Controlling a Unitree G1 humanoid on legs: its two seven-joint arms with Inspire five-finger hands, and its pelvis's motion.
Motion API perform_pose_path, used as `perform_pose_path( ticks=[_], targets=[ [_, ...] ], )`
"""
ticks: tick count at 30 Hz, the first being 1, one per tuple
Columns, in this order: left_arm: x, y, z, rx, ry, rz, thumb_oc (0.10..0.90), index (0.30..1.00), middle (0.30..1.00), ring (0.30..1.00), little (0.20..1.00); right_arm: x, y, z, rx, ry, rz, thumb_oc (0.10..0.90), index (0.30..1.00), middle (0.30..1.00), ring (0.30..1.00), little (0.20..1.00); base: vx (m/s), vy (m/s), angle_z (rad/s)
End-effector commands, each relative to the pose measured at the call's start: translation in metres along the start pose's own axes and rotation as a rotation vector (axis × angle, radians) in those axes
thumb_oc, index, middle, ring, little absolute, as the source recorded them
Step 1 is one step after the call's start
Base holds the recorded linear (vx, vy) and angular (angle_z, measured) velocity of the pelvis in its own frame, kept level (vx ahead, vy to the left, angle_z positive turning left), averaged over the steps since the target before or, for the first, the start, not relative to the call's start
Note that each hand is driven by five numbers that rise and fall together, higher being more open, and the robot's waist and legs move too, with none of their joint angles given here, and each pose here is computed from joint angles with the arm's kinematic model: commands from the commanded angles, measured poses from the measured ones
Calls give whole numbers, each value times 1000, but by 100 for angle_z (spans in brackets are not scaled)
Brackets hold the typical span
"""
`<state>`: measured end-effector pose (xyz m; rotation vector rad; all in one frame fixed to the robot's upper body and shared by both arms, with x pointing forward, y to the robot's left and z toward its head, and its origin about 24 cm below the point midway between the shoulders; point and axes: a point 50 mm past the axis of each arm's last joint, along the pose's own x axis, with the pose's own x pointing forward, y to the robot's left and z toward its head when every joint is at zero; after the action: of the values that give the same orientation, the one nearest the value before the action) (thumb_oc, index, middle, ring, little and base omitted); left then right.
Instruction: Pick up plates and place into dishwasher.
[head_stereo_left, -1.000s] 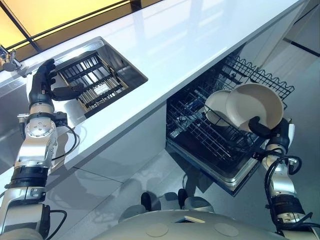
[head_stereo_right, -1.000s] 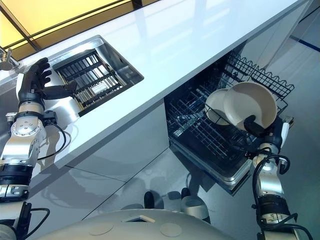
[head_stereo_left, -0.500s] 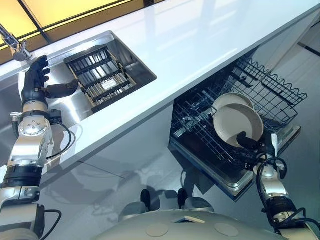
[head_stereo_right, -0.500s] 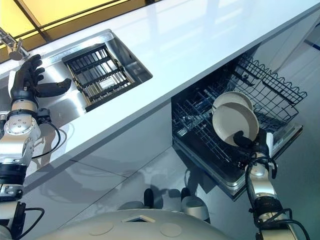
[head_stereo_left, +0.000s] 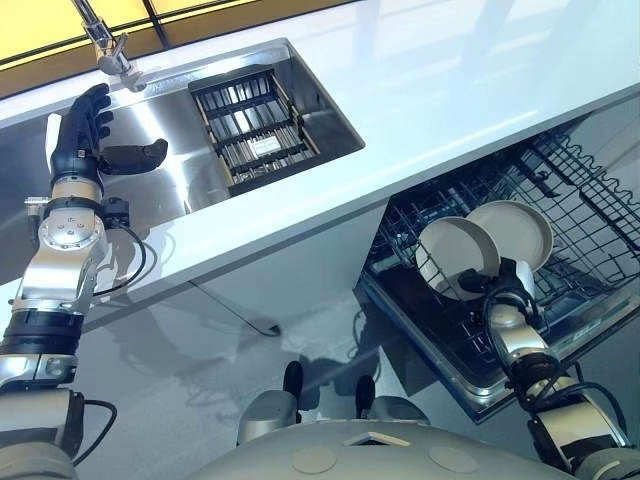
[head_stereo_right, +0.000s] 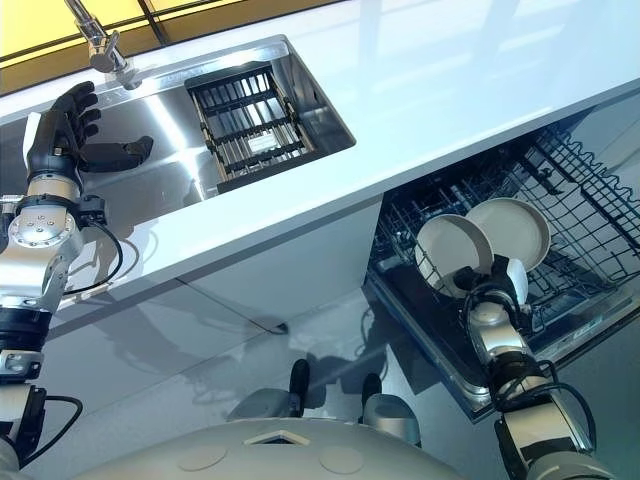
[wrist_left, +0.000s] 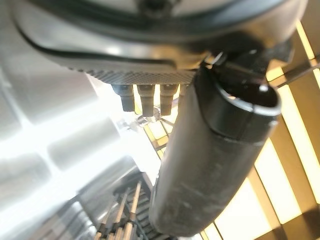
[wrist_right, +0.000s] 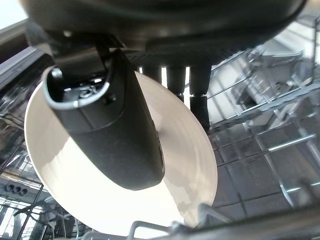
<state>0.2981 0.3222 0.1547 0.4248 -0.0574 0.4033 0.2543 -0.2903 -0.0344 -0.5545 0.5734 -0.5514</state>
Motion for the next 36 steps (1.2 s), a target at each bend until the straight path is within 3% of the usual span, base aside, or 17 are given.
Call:
perform_pose_path(
  ticks=[1, 13, 17, 29, 36],
  targets=[
    [12, 3, 72, -20, -295, 16, 800, 900, 900, 900, 900, 1, -21, 93, 131, -347, -146, 800, 900, 900, 900, 900, -21, 36, 6],
    [13, 0, 64, -38, -279, 25, 800, 900, 900, 900, 900, -37, -52, 152, 432, -721, -262, 800, 900, 900, 900, 900, -13, 14, 2],
    [14, 4, 64, -40, -279, 38, 800, 900, 900, 900, 900, -42, -60, 153, 466, -758, -282, 800, 900, 900, 900, 900, -33, 6, -12],
    [9, 30, 55, -23, -277, 113, 800, 900, 900, 900, 900, -57, -85, 115, 762, -767, -218, 800, 900, 900, 900, 900, -15, -2, -23],
    [8, 49, 50, -29, -246, 166, 800, 900, 900, 900, 900, -35, -58, 40, 804, -448, -96, 800, 900, 900, 900, 900, 3, -23, -23]
  ],
)
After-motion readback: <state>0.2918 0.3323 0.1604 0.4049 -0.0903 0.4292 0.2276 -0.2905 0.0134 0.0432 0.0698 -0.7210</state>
